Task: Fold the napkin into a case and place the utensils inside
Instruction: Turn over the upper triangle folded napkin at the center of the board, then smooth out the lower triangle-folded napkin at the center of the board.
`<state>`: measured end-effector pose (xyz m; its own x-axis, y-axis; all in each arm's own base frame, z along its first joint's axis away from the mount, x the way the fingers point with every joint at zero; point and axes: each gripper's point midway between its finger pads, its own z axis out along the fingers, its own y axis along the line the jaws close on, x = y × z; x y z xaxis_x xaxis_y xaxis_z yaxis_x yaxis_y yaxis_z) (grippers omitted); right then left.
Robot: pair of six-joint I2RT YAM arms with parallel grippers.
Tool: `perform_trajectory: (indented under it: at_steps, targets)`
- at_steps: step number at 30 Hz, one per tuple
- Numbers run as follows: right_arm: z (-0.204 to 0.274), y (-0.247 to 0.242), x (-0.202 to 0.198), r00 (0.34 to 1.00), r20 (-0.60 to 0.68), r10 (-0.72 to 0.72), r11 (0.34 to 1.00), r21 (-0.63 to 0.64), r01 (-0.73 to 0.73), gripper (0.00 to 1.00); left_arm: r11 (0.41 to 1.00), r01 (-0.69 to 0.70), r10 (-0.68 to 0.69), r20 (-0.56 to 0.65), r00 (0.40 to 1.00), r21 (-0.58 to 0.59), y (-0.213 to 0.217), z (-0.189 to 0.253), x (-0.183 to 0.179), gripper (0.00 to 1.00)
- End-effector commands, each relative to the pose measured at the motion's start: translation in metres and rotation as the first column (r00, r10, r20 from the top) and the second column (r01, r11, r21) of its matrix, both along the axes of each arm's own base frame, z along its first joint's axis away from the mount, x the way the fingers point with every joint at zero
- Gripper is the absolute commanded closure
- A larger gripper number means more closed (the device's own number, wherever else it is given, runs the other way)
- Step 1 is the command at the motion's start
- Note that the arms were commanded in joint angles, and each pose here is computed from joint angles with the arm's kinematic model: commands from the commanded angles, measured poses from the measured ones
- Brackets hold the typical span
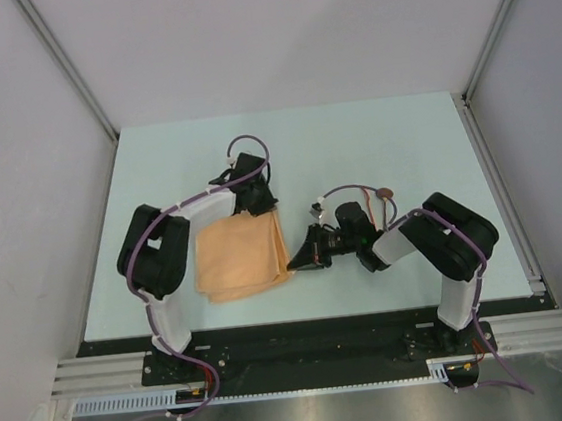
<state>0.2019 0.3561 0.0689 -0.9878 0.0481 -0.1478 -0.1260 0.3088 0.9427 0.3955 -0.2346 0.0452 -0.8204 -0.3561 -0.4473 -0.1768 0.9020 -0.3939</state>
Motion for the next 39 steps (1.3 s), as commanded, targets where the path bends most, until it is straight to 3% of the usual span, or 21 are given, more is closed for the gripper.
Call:
perform_trajectory:
  at_steps: [1, 5, 6, 7, 8, 9, 10, 11, 14, 16, 19, 20, 23, 25, 26, 29, 35, 39]
  targets:
    - [-0.016, -0.024, -0.037, 0.987, -0.010, 0.163, 0.985, -0.048, -0.164, 1.00, 0.992, -0.028, 0.055, 0.217, 0.975, -0.125, -0.031, 0.046, 0.056, 1.00]
    - [-0.030, -0.037, -0.035, 0.987, -0.005, 0.161, 0.978, -0.133, -0.160, 0.95, 0.994, 0.012, 0.013, 0.224, 0.974, -0.110, -0.049, 0.042, 0.056, 1.00]
    - [-0.028, -0.041, -0.031, 0.989, 0.020, 0.146, 0.977, -0.161, -0.141, 0.84, 0.995, 0.026, -0.003, 0.234, 0.972, -0.095, -0.053, 0.047, 0.058, 0.95]
    - [-0.029, -0.046, -0.027, 0.990, 0.038, 0.136, 0.973, -0.193, -0.126, 0.77, 0.996, 0.041, -0.021, 0.235, 0.972, -0.080, -0.057, 0.050, 0.055, 0.86]
    - [-0.035, -0.055, -0.030, 0.989, 0.029, 0.144, 0.961, -0.242, -0.133, 0.60, 0.997, 0.064, -0.052, 0.223, 0.973, -0.047, -0.056, 0.050, 0.050, 0.60]
    - [-0.028, -0.061, -0.024, 0.989, 0.079, 0.123, 0.958, -0.268, -0.098, 0.54, 0.995, 0.087, -0.073, 0.249, 0.966, -0.048, -0.061, 0.067, 0.049, 0.49]
    - [-0.034, -0.076, -0.023, 0.995, 0.046, 0.091, 0.943, -0.325, -0.071, 0.48, 0.995, 0.098, -0.087, 0.255, 0.963, -0.033, -0.060, 0.074, 0.046, 0.40]
    - [-0.034, -0.085, -0.020, 0.993, 0.082, 0.090, 0.932, -0.358, -0.055, 0.38, 0.993, 0.120, -0.117, 0.243, 0.963, 0.002, -0.056, 0.078, 0.037, 0.18]
    - [-0.029, -0.113, -0.006, 0.992, 0.127, 0.025, 0.890, -0.455, 0.035, 0.28, 0.984, 0.169, -0.178, 0.225, 0.958, 0.060, -0.044, 0.104, 0.020, 0.05]
    - [-0.022, -0.124, 0.009, 0.985, 0.171, -0.007, 0.870, -0.484, 0.090, 0.26, 0.977, 0.198, -0.212, 0.221, 0.952, 0.080, -0.040, 0.117, 0.006, 0.05]
    - [-0.005, -0.126, 0.044, 0.973, 0.219, -0.074, 0.877, -0.450, 0.168, 0.26, 0.955, 0.263, -0.281, 0.137, 0.950, 0.136, -0.036, 0.099, -0.033, 0.23]
    - [-0.009, -0.125, 0.053, 0.974, 0.208, -0.086, 0.879, -0.445, 0.172, 0.33, 0.950, 0.278, -0.295, 0.110, 0.949, 0.142, -0.037, 0.091, -0.044, 0.38]
    - [0.005, -0.104, 0.074, 0.974, 0.213, -0.082, 0.912, -0.379, 0.159, 0.45, 0.930, 0.332, -0.343, 0.049, 0.938, 0.161, -0.044, 0.065, -0.082, 0.53]
    - [0.014, -0.087, 0.073, 0.976, 0.211, -0.060, 0.944, -0.307, 0.124, 0.47, 0.905, 0.365, -0.377, 0.017, 0.926, 0.218, -0.048, 0.048, -0.107, 0.50]
    - [0.010, -0.082, 0.069, 0.978, 0.202, -0.044, 0.946, -0.306, 0.106, 0.48, 0.898, 0.367, -0.381, 0.010, 0.925, 0.243, -0.046, 0.045, -0.113, 0.43]
    - [0.000, -0.068, 0.049, 0.981, 0.192, 0.019, 0.949, -0.313, 0.043, 0.52, 0.878, 0.397, -0.409, -0.012, 0.912, 0.268, -0.049, 0.035, -0.133, 0.39]
    - [-0.029, -0.062, 0.022, 0.988, 0.145, 0.052, 0.946, -0.326, -0.002, 0.55, 0.870, 0.414, -0.415, -0.058, 0.908, 0.269, -0.047, 0.021, -0.153, 0.43]
    - [-0.037, -0.060, 0.016, 0.989, 0.130, 0.063, 0.950, -0.313, -0.020, 0.63, 0.864, 0.438, -0.430, -0.088, 0.899, 0.247, -0.047, 0.010, -0.163, 0.48]
